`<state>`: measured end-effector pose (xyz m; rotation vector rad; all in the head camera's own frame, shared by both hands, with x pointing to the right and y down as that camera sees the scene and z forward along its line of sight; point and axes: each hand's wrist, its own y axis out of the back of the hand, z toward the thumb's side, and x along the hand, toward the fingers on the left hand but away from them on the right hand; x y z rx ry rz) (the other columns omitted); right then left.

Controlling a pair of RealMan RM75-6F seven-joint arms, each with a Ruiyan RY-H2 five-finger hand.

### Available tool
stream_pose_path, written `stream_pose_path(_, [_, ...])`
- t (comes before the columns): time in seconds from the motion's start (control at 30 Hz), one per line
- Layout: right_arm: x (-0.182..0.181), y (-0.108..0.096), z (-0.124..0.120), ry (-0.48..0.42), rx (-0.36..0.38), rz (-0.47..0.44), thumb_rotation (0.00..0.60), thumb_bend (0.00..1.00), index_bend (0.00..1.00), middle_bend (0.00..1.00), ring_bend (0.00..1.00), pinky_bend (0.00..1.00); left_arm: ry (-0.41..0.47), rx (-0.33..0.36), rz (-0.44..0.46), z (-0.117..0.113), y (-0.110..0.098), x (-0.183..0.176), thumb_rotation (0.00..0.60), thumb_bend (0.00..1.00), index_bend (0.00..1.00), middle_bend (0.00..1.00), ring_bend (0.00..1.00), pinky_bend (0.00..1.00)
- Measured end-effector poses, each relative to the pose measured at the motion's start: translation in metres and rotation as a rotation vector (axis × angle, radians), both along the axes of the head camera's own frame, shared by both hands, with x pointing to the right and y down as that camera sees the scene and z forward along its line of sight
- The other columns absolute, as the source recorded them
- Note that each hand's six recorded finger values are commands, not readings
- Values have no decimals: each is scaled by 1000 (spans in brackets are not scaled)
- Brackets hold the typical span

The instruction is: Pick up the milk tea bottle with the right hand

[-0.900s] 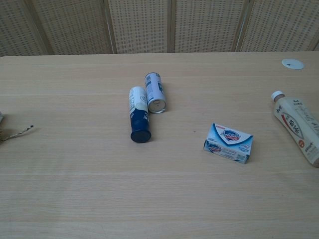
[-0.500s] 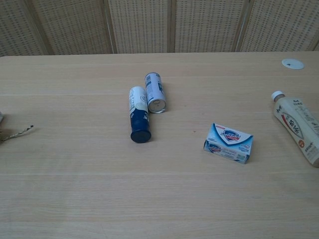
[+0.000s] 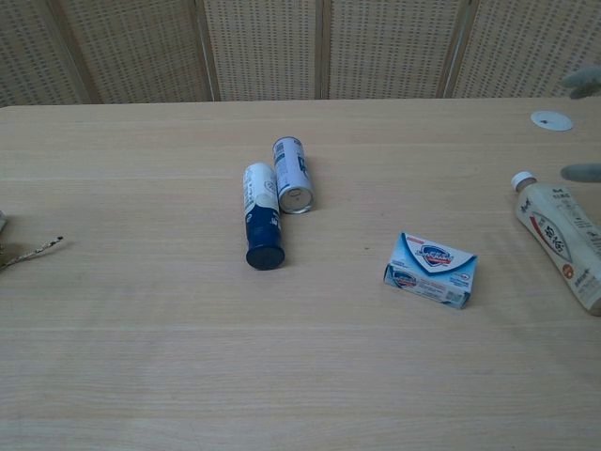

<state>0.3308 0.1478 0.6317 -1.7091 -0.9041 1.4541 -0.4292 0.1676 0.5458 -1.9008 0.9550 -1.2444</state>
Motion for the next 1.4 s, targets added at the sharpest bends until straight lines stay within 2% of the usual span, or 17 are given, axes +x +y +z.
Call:
stream_pose_path(0.33, [-1,3,44,66,-80,44,365,118,0,0,0,200,1,-1,-7,1,3,-5,407,293,0,0,0,0])
stream_pose_path(0.63, [10,6,72,122,-132,99,365,116,0,0,0,204,6,-2,2,2,2,-4,406,294,0,0,0,0])
stream_pose_path(0.8, [24,8,80,163,-147,138,365,116,0,0,0,218,5,-3,-2,2,2,-5,404,294,0,0,0,0])
stream_pose_path(1.1, [47,24,87,204,-178,239,368,115,0,0,0,243,14,-6,8,5,1,-3,405,294,0,0,0,0])
stream_pose_path(1.4, [44,30,94,206,-196,284,366,114,0,0,0,253,21,0,7,5,-1,-5,402,295,0,0,0,0])
